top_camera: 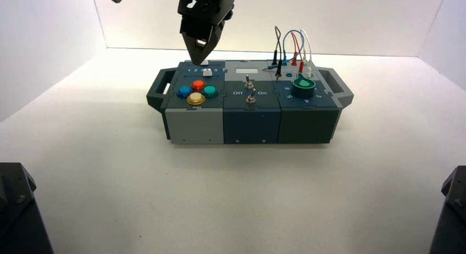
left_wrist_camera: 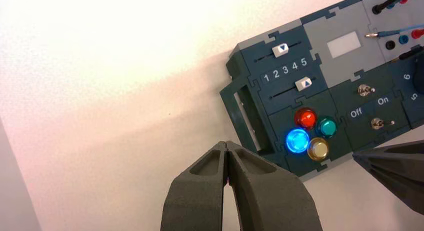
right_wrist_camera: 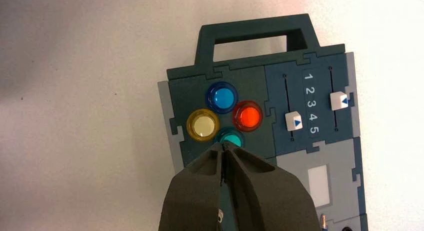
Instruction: Push the blue button with the right gripper.
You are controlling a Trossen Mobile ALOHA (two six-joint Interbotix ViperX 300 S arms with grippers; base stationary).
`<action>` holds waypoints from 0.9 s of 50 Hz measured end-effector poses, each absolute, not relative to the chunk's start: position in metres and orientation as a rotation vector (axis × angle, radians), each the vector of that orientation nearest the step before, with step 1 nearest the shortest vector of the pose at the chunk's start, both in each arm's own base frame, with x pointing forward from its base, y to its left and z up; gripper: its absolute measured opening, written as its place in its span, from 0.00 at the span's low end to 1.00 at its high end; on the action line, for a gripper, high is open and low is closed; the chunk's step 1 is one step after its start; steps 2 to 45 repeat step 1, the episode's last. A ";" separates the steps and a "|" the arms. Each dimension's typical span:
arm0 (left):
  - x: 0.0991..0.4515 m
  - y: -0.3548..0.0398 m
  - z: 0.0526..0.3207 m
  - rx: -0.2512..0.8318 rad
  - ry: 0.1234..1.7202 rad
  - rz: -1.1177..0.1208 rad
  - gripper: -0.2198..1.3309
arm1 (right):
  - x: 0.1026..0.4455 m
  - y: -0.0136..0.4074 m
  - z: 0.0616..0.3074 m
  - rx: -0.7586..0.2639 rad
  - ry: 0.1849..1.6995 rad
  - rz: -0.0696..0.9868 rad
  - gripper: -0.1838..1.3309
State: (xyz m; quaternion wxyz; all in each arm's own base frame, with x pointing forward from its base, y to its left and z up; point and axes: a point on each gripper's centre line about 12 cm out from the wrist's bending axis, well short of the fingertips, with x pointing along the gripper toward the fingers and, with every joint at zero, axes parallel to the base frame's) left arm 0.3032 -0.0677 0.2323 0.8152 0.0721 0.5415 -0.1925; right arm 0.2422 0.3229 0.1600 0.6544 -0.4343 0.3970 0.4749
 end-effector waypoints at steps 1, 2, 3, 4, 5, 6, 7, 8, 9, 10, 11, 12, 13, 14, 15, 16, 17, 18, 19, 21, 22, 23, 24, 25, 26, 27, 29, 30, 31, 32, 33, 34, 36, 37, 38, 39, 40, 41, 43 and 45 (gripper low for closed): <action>0.303 -0.068 0.232 0.154 1.155 -0.411 0.04 | 0.242 0.323 0.159 -0.986 0.902 1.077 0.03; 0.303 -0.068 0.232 0.154 1.155 -0.411 0.04 | 0.242 0.323 0.159 -0.986 0.902 1.077 0.03; 0.303 -0.068 0.232 0.154 1.155 -0.411 0.04 | 0.242 0.323 0.159 -0.986 0.902 1.077 0.03; 0.303 -0.068 0.232 0.154 1.155 -0.411 0.04 | 0.242 0.323 0.159 -0.986 0.902 1.077 0.03; 0.303 -0.068 0.232 0.154 1.155 -0.411 0.04 | 0.242 0.323 0.159 -0.986 0.902 1.077 0.03; 0.303 -0.068 0.232 0.154 1.155 -0.411 0.04 | 0.242 0.323 0.159 -0.986 0.902 1.077 0.03; 0.303 -0.068 0.232 0.154 1.155 -0.411 0.04 | 0.242 0.323 0.159 -0.986 0.902 1.077 0.03; 0.303 -0.068 0.232 0.154 1.155 -0.411 0.04 | 0.242 0.323 0.159 -0.986 0.902 1.077 0.03; 0.303 -0.068 0.232 0.154 1.155 -0.411 0.04 | 0.242 0.323 0.159 -0.986 0.902 1.077 0.03; 0.303 -0.068 0.232 0.154 1.155 -0.411 0.04 | 0.242 0.323 0.159 -0.986 0.902 1.077 0.03; 0.303 -0.068 0.232 0.154 1.155 -0.411 0.04 | 0.242 0.323 0.159 -0.986 0.902 1.077 0.03; 0.303 -0.068 0.232 0.154 1.155 -0.411 0.04 | 0.242 0.323 0.159 -0.986 0.902 1.077 0.03; 0.303 -0.068 0.232 0.154 1.155 -0.411 0.04 | 0.242 0.323 0.159 -0.986 0.902 1.077 0.03; 0.303 -0.068 0.232 0.154 1.155 -0.411 0.04 | 0.242 0.323 0.159 -0.986 0.902 1.077 0.03; 0.303 -0.068 0.232 0.154 1.155 -0.411 0.04 | 0.242 0.323 0.159 -0.986 0.902 1.077 0.03; 0.303 -0.068 0.232 0.154 1.155 -0.411 0.04 | 0.242 0.323 0.159 -0.986 0.902 1.077 0.03; 0.303 -0.068 0.232 0.154 1.155 -0.411 0.04 | 0.242 0.323 0.159 -0.986 0.902 1.077 0.03; 0.303 -0.068 0.232 0.154 1.155 -0.411 0.04 | 0.242 0.323 0.159 -0.986 0.902 1.077 0.03; 0.303 -0.068 0.232 0.154 1.155 -0.411 0.04 | 0.242 0.323 0.159 -0.986 0.902 1.077 0.03; 0.303 -0.068 0.232 0.154 1.155 -0.411 0.04 | 0.242 0.323 0.159 -0.986 0.902 1.077 0.03; 0.303 -0.068 0.232 0.154 1.155 -0.411 0.04 | 0.242 0.323 0.159 -0.986 0.902 1.077 0.03; 0.303 -0.068 0.232 0.154 1.155 -0.411 0.04 | 0.242 0.323 0.159 -0.986 0.902 1.077 0.03; 0.303 -0.068 0.232 0.154 1.155 -0.411 0.04 | 0.242 0.323 0.159 -0.986 0.902 1.077 0.03; 0.303 -0.068 0.232 0.154 1.155 -0.411 0.04 | 0.242 0.323 0.159 -0.986 0.902 1.077 0.03; 0.303 -0.068 0.232 0.154 1.155 -0.411 0.04 | 0.242 0.323 0.159 -0.986 0.902 1.077 0.03; 0.303 -0.068 0.232 0.154 1.155 -0.411 0.04 | 0.242 0.323 0.159 -0.986 0.902 1.077 0.03; 0.303 -0.068 0.232 0.154 1.155 -0.411 0.04 | 0.242 0.323 0.159 -0.986 0.902 1.077 0.03; 0.303 -0.068 0.232 0.154 1.155 -0.411 0.04 | 0.242 0.323 0.159 -0.986 0.902 1.077 0.03; 0.303 -0.068 0.232 0.154 1.155 -0.411 0.04 | 0.242 0.323 0.159 -0.986 0.902 1.077 0.03; 0.303 -0.068 0.232 0.154 1.155 -0.411 0.04 | 0.242 0.323 0.159 -0.986 0.902 1.077 0.03; 0.303 -0.068 0.232 0.154 1.155 -0.411 0.04 | 0.242 0.323 0.159 -0.986 0.902 1.077 0.03; 0.303 -0.068 0.232 0.154 1.155 -0.411 0.04 | 0.242 0.323 0.159 -0.986 0.902 1.077 0.03; 0.303 -0.068 0.232 0.154 1.155 -0.411 0.04 | 0.242 0.323 0.159 -0.986 0.902 1.077 0.03; 0.303 -0.068 0.232 0.154 1.155 -0.411 0.04 | 0.242 0.323 0.159 -0.986 0.902 1.077 0.03; 0.303 -0.068 0.232 0.154 1.155 -0.411 0.04 | 0.242 0.323 0.159 -0.986 0.902 1.077 0.03; 0.303 -0.068 0.232 0.154 1.155 -0.411 0.04 | 0.242 0.323 0.159 -0.986 0.902 1.077 0.03; 0.303 -0.068 0.232 0.154 1.155 -0.411 0.04 | 0.242 0.323 0.159 -0.986 0.902 1.077 0.03; 0.303 -0.068 0.232 0.154 1.155 -0.411 0.04 | 0.242 0.323 0.159 -0.986 0.902 1.077 0.03; 0.303 -0.068 0.232 0.154 1.155 -0.411 0.04 | 0.242 0.323 0.159 -0.986 0.902 1.077 0.03; 0.303 -0.068 0.232 0.154 1.155 -0.411 0.04 | 0.242 0.323 0.159 -0.986 0.902 1.077 0.03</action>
